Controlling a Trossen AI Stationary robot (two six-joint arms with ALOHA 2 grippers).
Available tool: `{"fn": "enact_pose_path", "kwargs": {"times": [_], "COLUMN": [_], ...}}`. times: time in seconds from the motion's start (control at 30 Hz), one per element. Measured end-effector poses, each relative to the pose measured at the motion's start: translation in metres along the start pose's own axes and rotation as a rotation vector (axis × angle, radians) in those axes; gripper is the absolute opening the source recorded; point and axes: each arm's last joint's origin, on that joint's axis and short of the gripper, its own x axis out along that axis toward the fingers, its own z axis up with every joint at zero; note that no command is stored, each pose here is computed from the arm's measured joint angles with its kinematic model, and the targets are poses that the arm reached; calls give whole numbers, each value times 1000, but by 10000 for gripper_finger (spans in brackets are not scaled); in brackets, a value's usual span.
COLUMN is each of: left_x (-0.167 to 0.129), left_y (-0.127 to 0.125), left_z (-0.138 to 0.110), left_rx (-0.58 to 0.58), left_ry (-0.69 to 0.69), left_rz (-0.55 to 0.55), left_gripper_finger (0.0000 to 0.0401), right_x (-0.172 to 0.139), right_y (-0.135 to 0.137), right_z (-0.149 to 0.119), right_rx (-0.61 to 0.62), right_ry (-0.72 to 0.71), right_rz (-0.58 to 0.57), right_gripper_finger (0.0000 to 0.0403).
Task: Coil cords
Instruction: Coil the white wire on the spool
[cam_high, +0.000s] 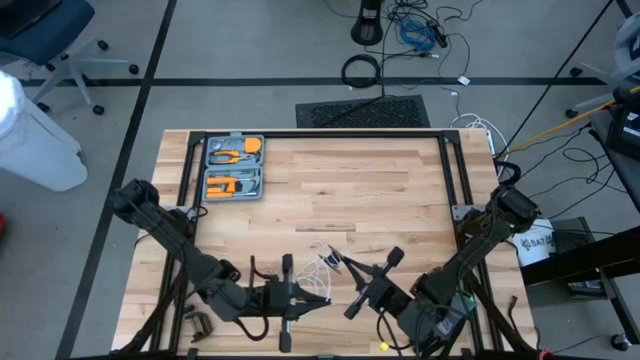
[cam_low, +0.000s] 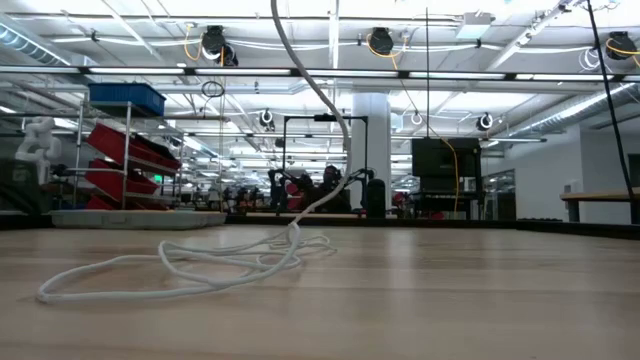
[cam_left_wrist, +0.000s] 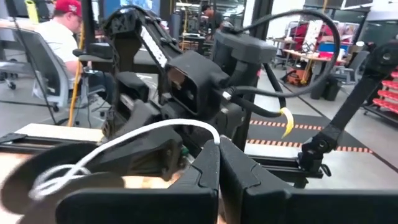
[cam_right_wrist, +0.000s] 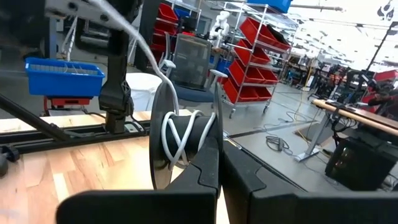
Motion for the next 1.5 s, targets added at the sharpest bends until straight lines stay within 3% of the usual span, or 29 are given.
{"fn": "enact_pose_path", "kwargs": {"times": [0.57, 1.07, 1.5], "left_x": [28, 33, 43], "left_y": [13, 23, 32], "left_z": [-29, -40, -58], "left_rx": [-10, -36, -40], "left_ry": [66, 181, 284], "left_rz": [40, 25, -4], "left_gripper_finger": [1, 2, 2], "right_x": [1, -1, -20], "right_y": [0, 0, 1], "right_z": [1, 3, 15], "right_rx": [14, 22, 32], "right_ry": [-2, -6, -32], "right_rz": [2, 9, 56], "right_gripper_finger": [0, 0, 0]}}
